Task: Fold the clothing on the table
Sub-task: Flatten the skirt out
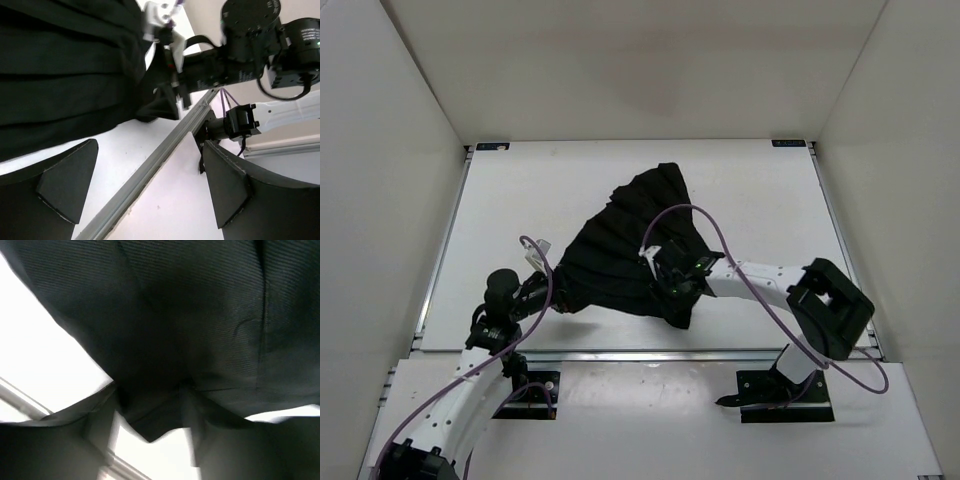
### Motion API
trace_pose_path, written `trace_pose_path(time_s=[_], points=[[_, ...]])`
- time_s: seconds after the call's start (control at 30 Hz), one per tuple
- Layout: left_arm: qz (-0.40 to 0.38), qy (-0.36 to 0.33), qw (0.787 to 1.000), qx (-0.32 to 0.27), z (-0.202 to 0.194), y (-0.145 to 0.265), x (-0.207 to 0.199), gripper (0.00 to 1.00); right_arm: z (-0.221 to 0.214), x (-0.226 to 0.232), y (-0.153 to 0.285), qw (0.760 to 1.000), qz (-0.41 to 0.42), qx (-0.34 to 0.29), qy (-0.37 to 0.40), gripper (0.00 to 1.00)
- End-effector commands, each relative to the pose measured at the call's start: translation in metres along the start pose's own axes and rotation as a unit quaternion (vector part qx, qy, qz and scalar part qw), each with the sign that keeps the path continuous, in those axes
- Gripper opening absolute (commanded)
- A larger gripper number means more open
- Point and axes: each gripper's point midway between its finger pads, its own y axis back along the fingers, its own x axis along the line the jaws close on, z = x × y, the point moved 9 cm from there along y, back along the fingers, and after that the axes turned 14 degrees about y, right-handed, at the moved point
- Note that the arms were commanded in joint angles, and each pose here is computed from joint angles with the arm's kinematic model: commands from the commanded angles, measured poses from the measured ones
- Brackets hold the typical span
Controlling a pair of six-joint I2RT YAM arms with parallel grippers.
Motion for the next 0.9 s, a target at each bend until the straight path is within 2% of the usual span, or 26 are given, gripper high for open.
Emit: trace_pose_path(time_s=[0.0, 0.03, 0.1, 0.17, 0.2, 0.23, 0.27, 0.3, 0.33, 0.37, 0.4, 0.47, 0.53, 0.63, 0.77, 0.87], points=[[-0.025, -0.003, 1.000, -0.007, 0.001, 0.001, -0.003, 0.85, 0.017, 0.025, -0.030, 0.999, 0.031, -0.003, 0.017, 0.01], [-0.026, 0.005, 1.000, -0.006, 0.000, 0.001, -0.003, 0.77, 0.022, 0.028, -0.032, 0.999, 0.046, -0.007, 0.008, 0.00], [-0.020, 0.008, 1.000, -0.023, 0.006, 0.002, -0.009, 0.25, 0.048, 0.034, -0.027, 0.996, 0.077, -0.051, 0.001, 0.00], [0.003, 0.007, 0.999, -0.036, 0.013, 0.004, -0.013, 0.07, 0.082, 0.027, -0.006, 0.985, 0.103, -0.135, -0.034, 0.00], [0.018, 0.007, 0.999, -0.050, 0.019, 0.005, -0.017, 0.04, 0.104, 0.020, 0.013, 0.969, 0.124, -0.204, -0.058, 0.00], [0.041, 0.007, 0.998, -0.049, 0.019, 0.008, -0.014, 0.04, 0.109, 0.017, 0.028, 0.957, 0.143, -0.241, -0.069, 0.00], [0.060, -0.005, 0.997, -0.056, 0.023, 0.009, -0.017, 0.06, 0.117, 0.009, 0.035, 0.935, 0.178, -0.292, -0.088, 0.00], [0.080, -0.015, 0.994, -0.068, 0.029, 0.012, -0.022, 0.23, 0.122, -0.001, 0.047, 0.911, 0.193, -0.354, -0.092, 0.04], [0.090, -0.021, 0.993, -0.072, 0.030, 0.013, -0.023, 0.35, 0.127, -0.001, 0.056, 0.895, 0.228, -0.375, -0.081, 0.24], [0.102, -0.026, 0.992, -0.074, 0.031, 0.014, -0.023, 0.42, 0.135, -0.009, 0.063, 0.882, 0.236, -0.397, -0.091, 0.41], [0.118, -0.022, 0.990, -0.075, 0.031, 0.015, -0.021, 0.51, 0.139, -0.015, 0.065, 0.877, 0.251, -0.400, -0.085, 0.52], [0.128, -0.009, 0.989, -0.074, 0.028, 0.014, -0.015, 0.63, 0.145, -0.017, 0.071, 0.867, 0.295, -0.399, -0.052, 0.59], [0.142, 0.017, 0.987, -0.069, 0.023, 0.013, -0.006, 0.64, 0.144, -0.013, 0.080, 0.859, 0.297, -0.415, -0.028, 0.63], [0.162, 0.062, 0.984, -0.049, 0.008, 0.011, 0.012, 0.64, 0.134, -0.010, 0.093, 0.855, 0.259, -0.450, -0.016, 0.67], [0.173, 0.128, 0.977, -0.007, -0.021, 0.003, 0.031, 0.64, 0.112, -0.018, 0.097, 0.872, 0.189, -0.449, -0.041, 0.70], [0.169, 0.174, 0.970, 0.013, -0.043, -0.003, 0.038, 0.61, 0.098, -0.023, 0.104, 0.882, 0.143, -0.446, -0.052, 0.70]])
